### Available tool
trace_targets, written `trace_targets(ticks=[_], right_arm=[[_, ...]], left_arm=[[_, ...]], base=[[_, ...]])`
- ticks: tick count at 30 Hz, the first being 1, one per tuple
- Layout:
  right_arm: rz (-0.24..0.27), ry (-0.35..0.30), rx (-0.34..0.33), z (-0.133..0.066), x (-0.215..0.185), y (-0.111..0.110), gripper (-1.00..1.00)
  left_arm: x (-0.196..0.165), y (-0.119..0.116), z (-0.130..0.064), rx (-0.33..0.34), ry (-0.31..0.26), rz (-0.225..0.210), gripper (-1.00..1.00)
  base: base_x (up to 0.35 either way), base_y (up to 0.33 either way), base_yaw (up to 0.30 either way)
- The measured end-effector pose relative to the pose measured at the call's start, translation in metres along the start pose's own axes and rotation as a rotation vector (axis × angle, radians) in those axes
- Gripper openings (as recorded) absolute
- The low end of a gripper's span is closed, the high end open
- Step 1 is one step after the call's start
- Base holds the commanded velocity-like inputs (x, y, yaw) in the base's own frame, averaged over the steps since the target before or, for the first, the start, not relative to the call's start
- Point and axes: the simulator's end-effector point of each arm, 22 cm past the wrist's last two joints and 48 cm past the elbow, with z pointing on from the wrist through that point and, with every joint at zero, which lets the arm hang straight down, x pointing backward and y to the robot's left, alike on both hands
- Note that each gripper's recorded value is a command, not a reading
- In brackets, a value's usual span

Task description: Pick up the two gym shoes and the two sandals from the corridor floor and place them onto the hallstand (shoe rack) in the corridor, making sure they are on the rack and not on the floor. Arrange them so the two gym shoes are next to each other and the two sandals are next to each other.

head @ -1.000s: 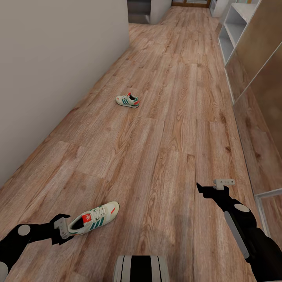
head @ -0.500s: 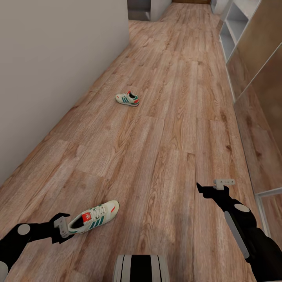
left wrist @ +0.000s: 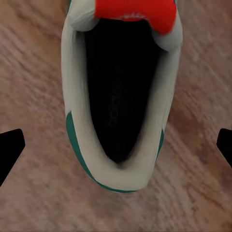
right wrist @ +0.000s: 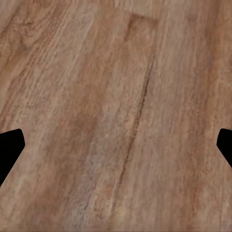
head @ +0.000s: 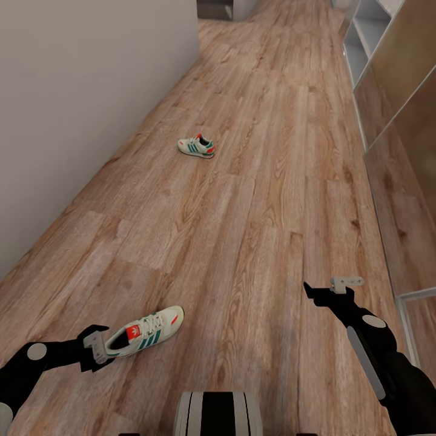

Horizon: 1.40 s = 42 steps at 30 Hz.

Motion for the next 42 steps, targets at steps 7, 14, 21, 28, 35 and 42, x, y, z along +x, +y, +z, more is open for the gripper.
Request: trace_targets(ticks=[7, 14, 21, 28, 35, 42], right_arm=[[-0.001, 0.020, -0.001, 0.006, 0.011, 0.001, 1.00], [-0.001, 0.020, -0.001, 0.006, 0.011, 0.001, 1.00], [-0.001, 0.020, -0.001, 0.006, 0.011, 0.001, 1.00], [-0.001, 0.021, -0.001, 0.006, 0.012, 0.001, 1.00], [-0.001, 0.021, 0.000, 0.006, 0.012, 0.001, 1.00], [-0.001, 0.026, -0.001, 0.007, 0.015, 0.001, 1.00]], left_arm=[[0.004, -0.002, 0.006, 0.007, 0.006, -0.001, 1.00], [0.003, -0.001, 0.006, 0.006, 0.005, 0.001, 1.00], [0.002, -0.001, 0.006, 0.006, 0.004, 0.003, 1.00], [0.002, -0.002, 0.006, 0.008, 0.005, 0.006, 1.00], [0.003, -0.002, 0.007, 0.010, 0.007, 0.007, 1.00], [0.004, -0.004, 0.008, 0.013, 0.010, 0.007, 1.00]], base=[[0.000, 0.000, 0.000], [0.000, 0.000, 0.000], [0.000, 0.000, 0.000], [0.068, 0.000, 0.000], [0.084, 0.000, 0.000], [0.008, 0.000, 0.000]])
